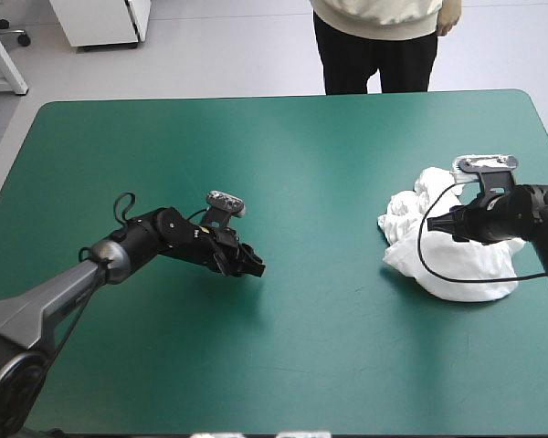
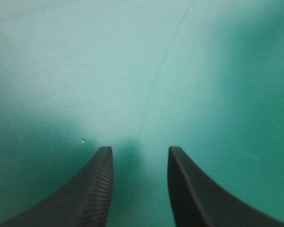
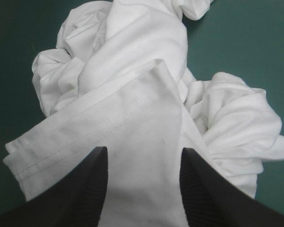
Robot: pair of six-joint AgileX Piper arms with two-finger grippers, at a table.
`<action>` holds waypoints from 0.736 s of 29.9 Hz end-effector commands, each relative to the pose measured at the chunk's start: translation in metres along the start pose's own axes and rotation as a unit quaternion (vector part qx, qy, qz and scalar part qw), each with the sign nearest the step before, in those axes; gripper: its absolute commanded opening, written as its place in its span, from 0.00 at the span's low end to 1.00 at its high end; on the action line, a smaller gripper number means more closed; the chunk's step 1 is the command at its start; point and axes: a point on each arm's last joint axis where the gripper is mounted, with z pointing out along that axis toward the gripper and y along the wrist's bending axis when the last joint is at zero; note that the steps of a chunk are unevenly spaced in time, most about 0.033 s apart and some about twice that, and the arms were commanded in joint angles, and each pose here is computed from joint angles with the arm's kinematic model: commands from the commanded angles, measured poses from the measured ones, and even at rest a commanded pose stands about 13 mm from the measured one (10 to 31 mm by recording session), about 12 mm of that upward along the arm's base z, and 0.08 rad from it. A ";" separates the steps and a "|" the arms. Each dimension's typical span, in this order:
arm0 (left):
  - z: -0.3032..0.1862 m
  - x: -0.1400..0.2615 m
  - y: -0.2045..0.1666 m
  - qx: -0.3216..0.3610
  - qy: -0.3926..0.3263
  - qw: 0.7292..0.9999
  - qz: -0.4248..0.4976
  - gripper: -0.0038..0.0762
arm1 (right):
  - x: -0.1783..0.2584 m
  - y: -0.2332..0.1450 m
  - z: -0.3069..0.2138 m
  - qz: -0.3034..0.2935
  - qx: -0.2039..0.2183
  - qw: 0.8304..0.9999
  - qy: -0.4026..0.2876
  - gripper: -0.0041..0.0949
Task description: Fold the cloth
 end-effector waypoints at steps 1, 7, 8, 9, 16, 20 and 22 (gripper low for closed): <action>-0.063 -0.017 -0.027 0.006 -0.105 0.994 0.022 0.41 | -0.011 -0.002 -0.016 -0.002 0.006 0.999 -0.049 0.50; -0.148 -0.005 -0.048 -0.053 -0.206 0.975 0.060 0.41 | -0.011 -0.002 -0.016 -0.002 0.006 0.999 -0.050 0.50; -0.161 0.000 -0.049 -0.077 -0.218 0.971 0.063 0.41 | -0.012 -0.002 -0.016 -0.002 0.006 0.999 -0.051 0.50; -0.174 0.005 -0.049 -0.101 -0.228 0.966 0.064 0.41 | -0.012 -0.002 -0.016 -0.002 0.006 0.999 -0.051 0.51; -0.246 0.045 -0.050 -0.231 -0.299 0.925 0.040 0.41 | -0.012 -0.002 -0.016 -0.008 0.007 0.999 -0.053 0.51; -0.272 0.071 -0.043 -0.319 -0.292 0.901 0.020 0.41 | -0.012 -0.001 -0.016 -0.025 0.004 0.998 -0.051 0.51; -0.279 0.079 -0.040 -0.352 -0.279 0.893 0.016 0.41 | -0.012 -0.001 -0.015 -0.027 0.004 0.998 -0.050 0.51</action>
